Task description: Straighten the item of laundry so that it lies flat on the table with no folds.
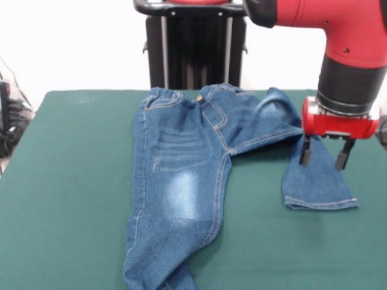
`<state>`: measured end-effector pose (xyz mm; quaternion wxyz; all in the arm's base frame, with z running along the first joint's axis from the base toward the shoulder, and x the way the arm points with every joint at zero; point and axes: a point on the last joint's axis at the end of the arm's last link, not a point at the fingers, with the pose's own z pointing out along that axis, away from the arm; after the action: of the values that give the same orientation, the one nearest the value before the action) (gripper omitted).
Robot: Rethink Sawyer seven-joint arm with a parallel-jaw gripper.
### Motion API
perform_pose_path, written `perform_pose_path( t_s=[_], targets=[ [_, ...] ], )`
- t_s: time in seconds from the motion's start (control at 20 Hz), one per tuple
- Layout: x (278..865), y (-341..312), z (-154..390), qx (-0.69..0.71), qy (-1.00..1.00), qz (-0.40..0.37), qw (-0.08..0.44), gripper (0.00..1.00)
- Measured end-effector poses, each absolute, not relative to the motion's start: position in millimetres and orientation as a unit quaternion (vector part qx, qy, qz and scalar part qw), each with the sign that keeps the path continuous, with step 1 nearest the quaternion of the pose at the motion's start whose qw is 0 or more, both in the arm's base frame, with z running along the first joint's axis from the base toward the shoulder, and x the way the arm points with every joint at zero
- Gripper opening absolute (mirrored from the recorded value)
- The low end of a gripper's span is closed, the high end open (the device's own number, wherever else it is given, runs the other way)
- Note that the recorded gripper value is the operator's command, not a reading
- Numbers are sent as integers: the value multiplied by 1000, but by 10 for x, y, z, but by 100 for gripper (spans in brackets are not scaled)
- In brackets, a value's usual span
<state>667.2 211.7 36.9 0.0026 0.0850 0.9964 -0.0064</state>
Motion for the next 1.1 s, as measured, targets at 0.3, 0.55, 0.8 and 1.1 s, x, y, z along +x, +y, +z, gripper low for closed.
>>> perform_pose_path(
  t_s=[0.3,0.55,0.8,1.1],
  targets=[
    [6596,2106,302,87,996,-7,-5,100],
    [6568,2092,149,87,996,-10,1,100],
    [6486,2074,-213,85,996,-15,13,100],
    [6433,2117,-468,75,996,-29,32,100]
  ],
)
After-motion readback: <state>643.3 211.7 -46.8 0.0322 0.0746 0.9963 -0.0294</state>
